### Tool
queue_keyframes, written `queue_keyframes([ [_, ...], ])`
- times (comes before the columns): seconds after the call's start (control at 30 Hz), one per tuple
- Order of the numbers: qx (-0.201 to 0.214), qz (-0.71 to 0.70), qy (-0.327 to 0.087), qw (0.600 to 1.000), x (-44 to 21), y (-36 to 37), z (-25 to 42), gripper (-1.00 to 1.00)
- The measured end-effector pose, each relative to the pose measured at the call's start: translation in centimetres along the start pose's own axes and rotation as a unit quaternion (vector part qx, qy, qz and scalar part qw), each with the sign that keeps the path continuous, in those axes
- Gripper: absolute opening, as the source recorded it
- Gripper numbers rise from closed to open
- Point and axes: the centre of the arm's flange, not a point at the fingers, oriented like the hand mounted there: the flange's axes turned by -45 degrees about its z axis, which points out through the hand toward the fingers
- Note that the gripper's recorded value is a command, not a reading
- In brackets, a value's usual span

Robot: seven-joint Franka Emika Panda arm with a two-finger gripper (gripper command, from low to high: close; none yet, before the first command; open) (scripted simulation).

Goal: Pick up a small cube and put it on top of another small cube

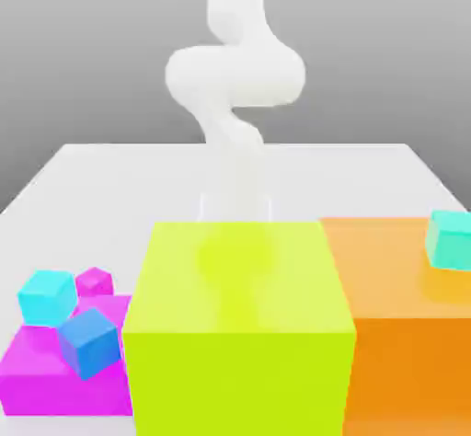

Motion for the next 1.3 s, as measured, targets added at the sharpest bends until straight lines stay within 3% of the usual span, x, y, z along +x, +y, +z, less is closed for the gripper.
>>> queue_keyframes([
  [0.2, -0.059, 0.028, -0.081, 0.995, -4.4, 6.1, 10.7, 0.0],
  [0.43, -0.098, 0.074, -0.175, 0.977, -13.3, 14.1, 19.7, 0.0],
  [0.87, -0.094, 0.192, -0.322, 0.922, -36.2, 22.6, 26.6, 0.0],
  [0.97, -0.082, 0.225, -0.345, 0.908, -41.3, 22.8, 26.7, 0.0],
  [1.3, -0.08, 0.231, -0.351, 0.904, -46.6, 22.5, 31.2, 0.0],
])
